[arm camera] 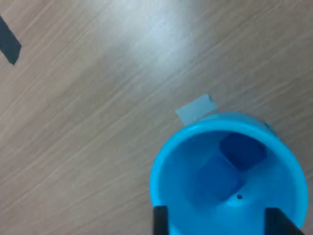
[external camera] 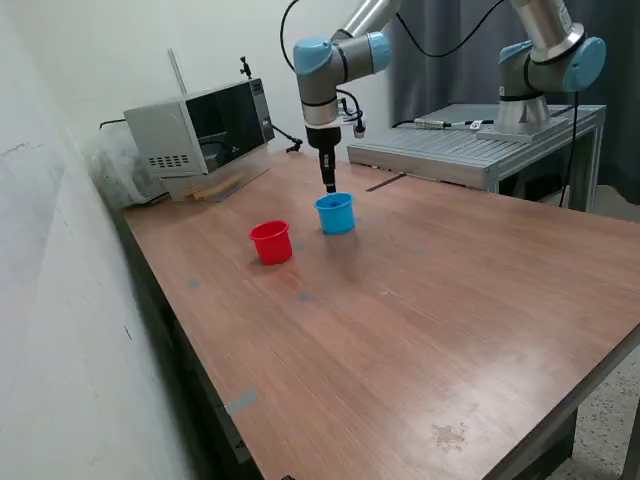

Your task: Place red objects in the red bin, and blue objects in the blue bin.

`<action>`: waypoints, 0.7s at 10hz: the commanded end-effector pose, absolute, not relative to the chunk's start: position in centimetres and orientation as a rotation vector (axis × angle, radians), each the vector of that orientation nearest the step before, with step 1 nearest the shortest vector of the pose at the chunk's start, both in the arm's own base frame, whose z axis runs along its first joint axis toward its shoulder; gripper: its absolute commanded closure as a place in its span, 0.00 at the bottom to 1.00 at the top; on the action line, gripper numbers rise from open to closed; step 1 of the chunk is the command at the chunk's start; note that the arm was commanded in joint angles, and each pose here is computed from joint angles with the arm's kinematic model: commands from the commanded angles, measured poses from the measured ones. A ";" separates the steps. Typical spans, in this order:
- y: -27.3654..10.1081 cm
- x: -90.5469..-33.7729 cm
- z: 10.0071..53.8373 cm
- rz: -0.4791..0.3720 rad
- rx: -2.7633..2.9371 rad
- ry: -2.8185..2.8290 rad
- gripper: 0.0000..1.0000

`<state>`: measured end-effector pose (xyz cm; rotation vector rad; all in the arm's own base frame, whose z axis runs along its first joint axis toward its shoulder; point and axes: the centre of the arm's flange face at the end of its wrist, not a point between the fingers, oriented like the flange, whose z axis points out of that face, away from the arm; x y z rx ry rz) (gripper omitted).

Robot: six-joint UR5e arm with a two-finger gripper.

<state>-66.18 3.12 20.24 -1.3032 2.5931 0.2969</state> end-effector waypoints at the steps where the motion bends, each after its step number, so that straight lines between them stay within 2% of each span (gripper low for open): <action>1: 3.1 -66.3 20.1 0.282 -1.331 2.577 0.00; 2: 3.0 -66.3 20.3 0.268 -1.385 2.553 0.00; 3: 1.5 -66.2 20.4 0.171 -1.501 2.521 0.00; 4: -0.4 -65.7 21.5 0.016 -1.611 2.536 0.00; 5: -4.9 -64.9 23.7 -0.063 -1.766 2.486 0.00; 7: -8.8 -62.7 27.0 -0.047 -1.856 2.441 0.00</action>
